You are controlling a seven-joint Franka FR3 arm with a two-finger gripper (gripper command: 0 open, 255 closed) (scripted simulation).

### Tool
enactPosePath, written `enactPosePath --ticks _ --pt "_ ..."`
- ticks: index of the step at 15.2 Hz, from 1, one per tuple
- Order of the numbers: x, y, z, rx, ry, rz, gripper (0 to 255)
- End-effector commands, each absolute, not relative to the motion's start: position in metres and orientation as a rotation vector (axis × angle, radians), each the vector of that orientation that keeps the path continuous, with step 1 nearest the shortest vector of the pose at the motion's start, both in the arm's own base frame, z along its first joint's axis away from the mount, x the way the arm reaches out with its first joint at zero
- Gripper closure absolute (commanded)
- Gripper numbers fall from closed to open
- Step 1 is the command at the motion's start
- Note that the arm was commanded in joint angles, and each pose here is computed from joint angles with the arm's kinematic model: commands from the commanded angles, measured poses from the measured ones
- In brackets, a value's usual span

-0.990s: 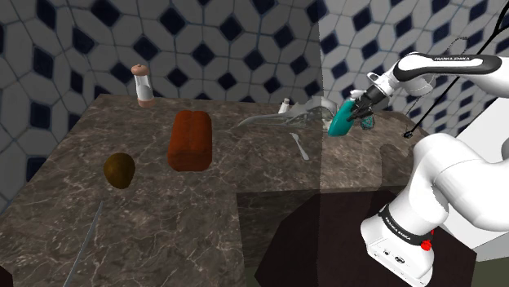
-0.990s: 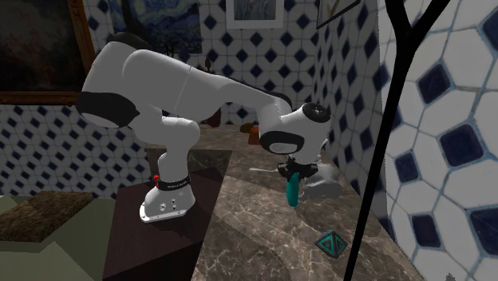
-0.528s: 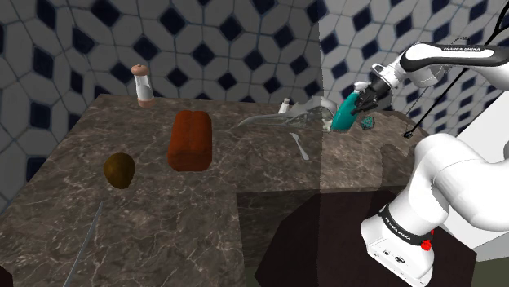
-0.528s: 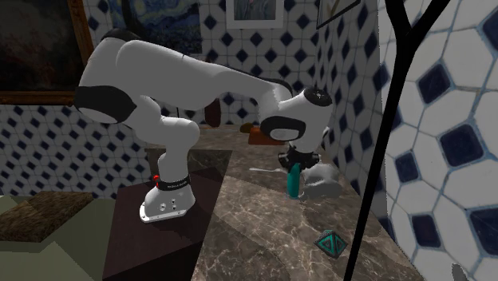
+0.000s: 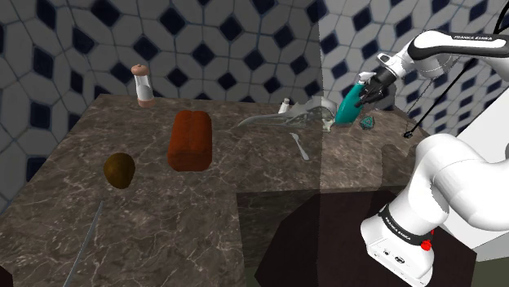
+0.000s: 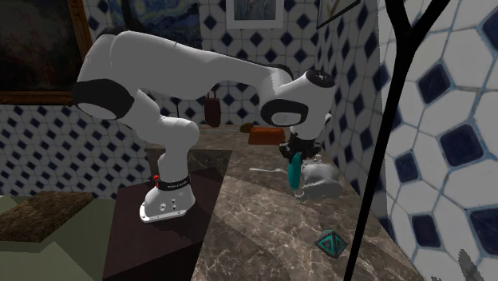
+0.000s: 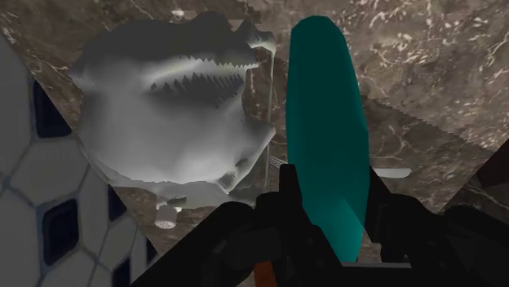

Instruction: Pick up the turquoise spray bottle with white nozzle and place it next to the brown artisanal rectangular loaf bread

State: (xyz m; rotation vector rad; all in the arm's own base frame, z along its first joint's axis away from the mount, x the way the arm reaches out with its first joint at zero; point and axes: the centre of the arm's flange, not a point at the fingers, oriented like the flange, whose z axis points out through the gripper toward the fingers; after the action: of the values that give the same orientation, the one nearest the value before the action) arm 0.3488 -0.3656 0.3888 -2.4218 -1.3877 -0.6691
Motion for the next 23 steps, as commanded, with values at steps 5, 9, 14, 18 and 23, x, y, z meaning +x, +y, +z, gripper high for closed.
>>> enactPosePath --ticks 5,9,14,18,23 --pt "0.349 -0.365 0.422 -2.422 -1.388 -0.669 255" --pt "0.349 -0.365 0.443 -2.422 -1.388 -0.669 255" --pt "0.349 -0.365 0.470 -2.422 -1.388 -0.669 255" --pt "0.349 -0.365 0.491 -2.422 -1.388 -0.669 255" --pt "0.349 -0.365 0.517 -2.422 -1.388 -0.669 255"
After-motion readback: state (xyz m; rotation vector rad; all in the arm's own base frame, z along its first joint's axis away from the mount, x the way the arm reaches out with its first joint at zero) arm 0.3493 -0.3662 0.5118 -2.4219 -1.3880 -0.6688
